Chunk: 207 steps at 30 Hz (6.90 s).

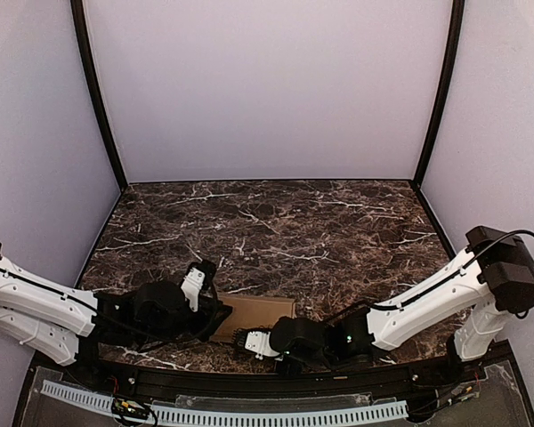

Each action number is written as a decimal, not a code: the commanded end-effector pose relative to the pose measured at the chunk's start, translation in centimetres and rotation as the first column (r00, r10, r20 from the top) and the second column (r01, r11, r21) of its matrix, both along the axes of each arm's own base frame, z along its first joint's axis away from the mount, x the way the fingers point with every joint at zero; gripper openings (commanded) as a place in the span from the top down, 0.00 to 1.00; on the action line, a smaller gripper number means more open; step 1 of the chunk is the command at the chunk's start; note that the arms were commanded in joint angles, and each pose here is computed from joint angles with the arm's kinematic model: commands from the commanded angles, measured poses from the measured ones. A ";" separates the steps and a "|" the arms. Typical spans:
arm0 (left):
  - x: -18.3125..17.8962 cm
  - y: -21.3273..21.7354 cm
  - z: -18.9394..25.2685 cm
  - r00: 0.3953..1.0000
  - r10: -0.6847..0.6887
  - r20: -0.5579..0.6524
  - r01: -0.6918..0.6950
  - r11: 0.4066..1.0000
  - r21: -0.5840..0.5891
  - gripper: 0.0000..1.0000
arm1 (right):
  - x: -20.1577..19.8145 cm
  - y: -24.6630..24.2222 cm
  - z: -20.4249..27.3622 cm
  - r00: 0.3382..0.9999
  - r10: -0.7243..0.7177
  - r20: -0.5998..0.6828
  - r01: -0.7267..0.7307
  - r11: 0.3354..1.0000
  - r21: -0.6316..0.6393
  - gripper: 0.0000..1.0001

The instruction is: Fold the paper box

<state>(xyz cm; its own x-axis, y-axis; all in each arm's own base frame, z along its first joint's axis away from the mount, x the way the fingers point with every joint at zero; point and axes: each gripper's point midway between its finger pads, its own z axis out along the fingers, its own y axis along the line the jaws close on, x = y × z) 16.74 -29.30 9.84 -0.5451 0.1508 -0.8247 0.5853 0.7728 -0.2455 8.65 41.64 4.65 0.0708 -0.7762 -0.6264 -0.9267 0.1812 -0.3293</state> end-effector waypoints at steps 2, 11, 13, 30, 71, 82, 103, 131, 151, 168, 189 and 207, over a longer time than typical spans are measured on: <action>0.5 -0.9 2.6 0.999 -0.027 0.029 0.028 0.999 -0.019 0.71 | -1.9 -6.9 -7.7 0.996 -0.019 -0.091 -0.013 0.942 -0.335 0.88; 0.9 -0.6 3.6 0.999 -0.019 0.037 0.019 1.000 -0.002 0.70 | -0.7 -6.1 -5.8 0.997 -0.071 -0.034 0.058 0.958 -0.280 0.57; 0.9 -0.7 3.4 0.999 -0.018 0.028 0.018 1.000 -0.004 0.70 | -0.5 -5.8 -5.2 0.997 -0.073 -0.025 0.064 0.963 -0.262 0.53; 0.9 -1.3 3.0 0.999 -0.036 0.028 0.036 0.999 0.002 0.70 | -0.7 -4.1 2.0 0.996 -0.071 -0.053 0.068 0.996 -0.053 0.34; 6.8 -1.3 5.6 0.999 -0.014 -0.053 0.015 1.000 0.019 0.68 | 14.9 -6.3 4.3 0.905 -0.385 -0.183 0.379 0.923 -0.067 0.73; 7.9 -1.6 4.0 0.992 -0.025 -0.121 0.029 0.999 0.031 0.68 | 17.6 -5.6 4.3 0.896 -0.396 -0.202 0.382 0.918 -0.108 0.78; 8.9 -2.9 0.9 0.980 -0.052 -0.192 0.065 0.996 0.059 0.70 | 10.6 -9.1 7.5 0.715 -0.475 -0.512 0.562 0.827 0.017 0.68; 11.5 -1.0 -4.8 0.959 0.002 -0.284 0.033 0.992 0.118 0.78 | 12.8 -5.9 7.9 0.674 -0.493 -0.550 0.675 0.715 0.185 0.65; 10.5 -0.8 -8.9 0.932 0.008 -0.363 0.046 0.989 0.140 0.80 | 16.3 -3.2 4.4 0.684 -0.537 -0.494 0.681 0.712 0.169 0.68; 11.1 0.2 -9.4 0.934 0.056 -0.352 0.011 0.982 0.186 0.80 | 16.9 -2.7 2.4 0.676 -0.559 -0.481 0.684 0.718 0.128 0.66; 9.6 -0.5 2.6 0.956 -0.042 -0.290 0.045 0.999 0.002 0.67 | 16.1 -4.0 4.0 0.679 -0.548 -0.488 0.688 0.708 0.162 0.64; 8.9 -1.6 -0.1 0.929 -0.074 -0.363 0.060 0.997 -0.049 0.73 | 15.7 -3.6 3.5 0.682 -0.536 -0.498 0.676 0.722 0.148 0.63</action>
